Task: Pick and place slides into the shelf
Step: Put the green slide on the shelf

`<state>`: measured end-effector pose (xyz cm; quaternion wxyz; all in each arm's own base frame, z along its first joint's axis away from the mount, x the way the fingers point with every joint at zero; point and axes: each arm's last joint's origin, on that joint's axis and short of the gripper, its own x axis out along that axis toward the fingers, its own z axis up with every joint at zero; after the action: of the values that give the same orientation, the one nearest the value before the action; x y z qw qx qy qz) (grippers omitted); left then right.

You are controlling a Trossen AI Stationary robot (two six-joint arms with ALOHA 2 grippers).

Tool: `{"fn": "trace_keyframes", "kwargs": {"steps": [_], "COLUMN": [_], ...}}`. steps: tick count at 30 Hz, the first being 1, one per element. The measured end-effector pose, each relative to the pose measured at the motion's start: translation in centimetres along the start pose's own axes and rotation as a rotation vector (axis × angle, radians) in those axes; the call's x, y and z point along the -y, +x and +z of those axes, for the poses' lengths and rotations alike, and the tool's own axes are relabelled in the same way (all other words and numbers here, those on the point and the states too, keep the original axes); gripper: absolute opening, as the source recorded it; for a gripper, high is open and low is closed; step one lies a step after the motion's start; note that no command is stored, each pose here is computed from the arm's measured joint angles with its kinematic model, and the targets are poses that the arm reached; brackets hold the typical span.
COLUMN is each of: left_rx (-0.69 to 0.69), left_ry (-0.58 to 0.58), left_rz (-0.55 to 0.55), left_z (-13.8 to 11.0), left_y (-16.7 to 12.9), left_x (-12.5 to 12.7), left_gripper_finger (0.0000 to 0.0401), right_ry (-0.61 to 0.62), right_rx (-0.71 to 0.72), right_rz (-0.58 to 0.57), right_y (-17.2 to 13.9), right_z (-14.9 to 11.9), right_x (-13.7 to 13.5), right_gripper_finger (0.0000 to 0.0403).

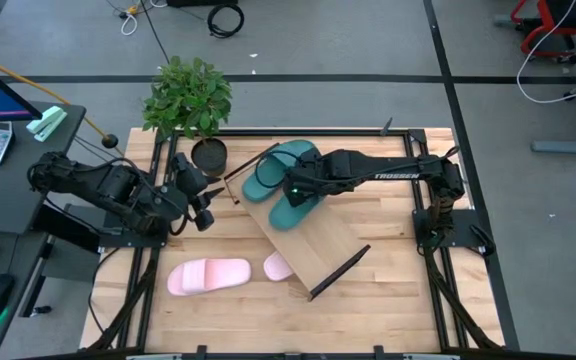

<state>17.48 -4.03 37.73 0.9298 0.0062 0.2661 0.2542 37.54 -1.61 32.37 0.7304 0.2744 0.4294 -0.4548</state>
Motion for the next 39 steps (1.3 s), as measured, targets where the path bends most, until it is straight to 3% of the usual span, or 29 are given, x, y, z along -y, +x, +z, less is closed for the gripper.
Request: {"fn": "trace_keyframes", "kwargs": {"steps": [8,18,39], "left_rx": [0.0,0.0,0.0], "left_ry": [-0.012,-0.017,-0.041], "left_rz": [0.0,0.0,-0.001], "left_z": [0.0,0.0,0.0], "left_y": [0.0,0.0,0.0], "left_x": [0.0,0.0,0.01], "left_gripper_finger": [0.012,0.012,0.0115], "right_ry": [0.025,0.004,0.004], "right_rx": [0.015,-0.009,-0.02], "right_rz": [0.109,0.13,0.111], "right_y": [-0.14,-0.25,-0.85], "right_z": [0.45,0.44,0.5], "right_x": [-0.88,-0.88,-0.11], "right_gripper_finger": [0.0096,0.013,0.0094]}}
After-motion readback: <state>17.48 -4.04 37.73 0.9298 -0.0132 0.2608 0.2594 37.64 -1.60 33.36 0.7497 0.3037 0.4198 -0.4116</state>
